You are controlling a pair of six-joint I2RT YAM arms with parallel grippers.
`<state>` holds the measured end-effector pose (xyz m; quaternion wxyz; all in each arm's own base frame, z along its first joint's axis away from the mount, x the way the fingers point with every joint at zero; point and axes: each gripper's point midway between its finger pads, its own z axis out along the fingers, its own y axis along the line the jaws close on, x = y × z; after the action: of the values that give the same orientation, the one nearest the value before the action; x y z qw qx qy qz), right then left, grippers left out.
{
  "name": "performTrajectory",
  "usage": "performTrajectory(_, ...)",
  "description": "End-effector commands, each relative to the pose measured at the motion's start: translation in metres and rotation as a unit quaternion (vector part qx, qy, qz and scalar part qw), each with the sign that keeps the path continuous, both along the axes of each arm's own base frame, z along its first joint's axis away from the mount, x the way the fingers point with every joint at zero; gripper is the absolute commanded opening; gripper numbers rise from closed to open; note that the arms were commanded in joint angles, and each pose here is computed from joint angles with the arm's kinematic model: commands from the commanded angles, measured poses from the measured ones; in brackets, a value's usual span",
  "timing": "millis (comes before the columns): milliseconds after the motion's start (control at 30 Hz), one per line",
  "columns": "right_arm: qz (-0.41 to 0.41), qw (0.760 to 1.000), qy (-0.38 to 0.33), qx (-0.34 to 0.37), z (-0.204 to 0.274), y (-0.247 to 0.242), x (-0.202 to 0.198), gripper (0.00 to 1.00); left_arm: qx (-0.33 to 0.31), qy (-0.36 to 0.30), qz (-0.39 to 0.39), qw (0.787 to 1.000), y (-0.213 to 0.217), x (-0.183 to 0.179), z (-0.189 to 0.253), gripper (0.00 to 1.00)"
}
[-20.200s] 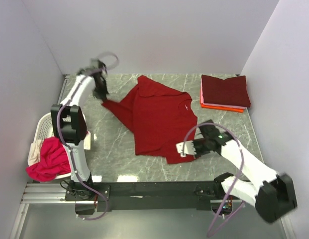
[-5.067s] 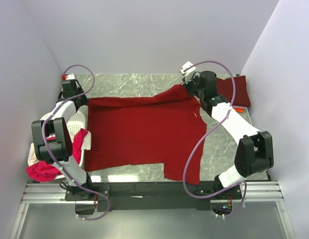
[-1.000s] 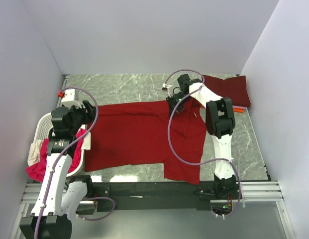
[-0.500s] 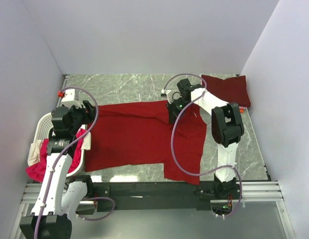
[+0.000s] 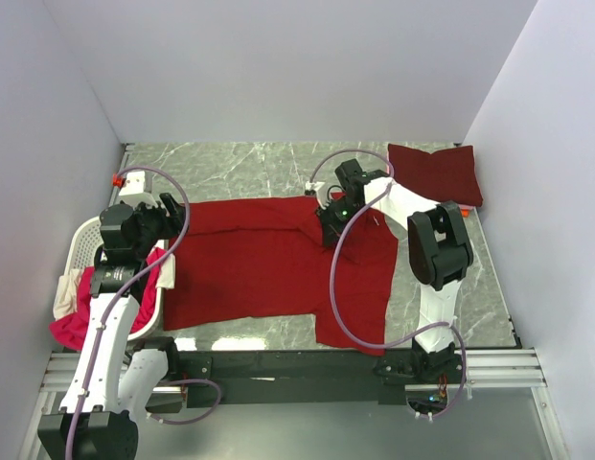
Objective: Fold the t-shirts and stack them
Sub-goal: Fold the tshirt
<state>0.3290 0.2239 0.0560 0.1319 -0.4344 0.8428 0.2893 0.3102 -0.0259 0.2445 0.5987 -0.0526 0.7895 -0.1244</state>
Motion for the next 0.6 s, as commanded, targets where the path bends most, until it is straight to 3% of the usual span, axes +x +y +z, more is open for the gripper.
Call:
performTrajectory(0, 0.013, 0.999, -0.037, 0.012, 0.022, 0.009, 0.0, 0.03, 0.006, -0.019, -0.009, 1.0, -0.002, 0.002, 0.01, 0.67)
performTrajectory(233, 0.015, 0.999, -0.031, 0.009, 0.02, 0.041, 0.004, 0.11, 0.008, -0.017, -0.005, 1.0, 0.0, 0.003, 0.009, 0.68)
performTrajectory(400, 0.036, 0.999, -0.03, -0.003, 0.022, 0.059, -0.007, 0.35, 0.008, -0.018, -0.005, 1.0, -0.001, 0.002, 0.009, 0.67)
performTrajectory(567, 0.04, 0.998, -0.051, -0.023, 0.033, 0.044, -0.006, 0.41, 0.007, -0.018, -0.008, 1.0, -0.001, 0.002, 0.009, 0.68)
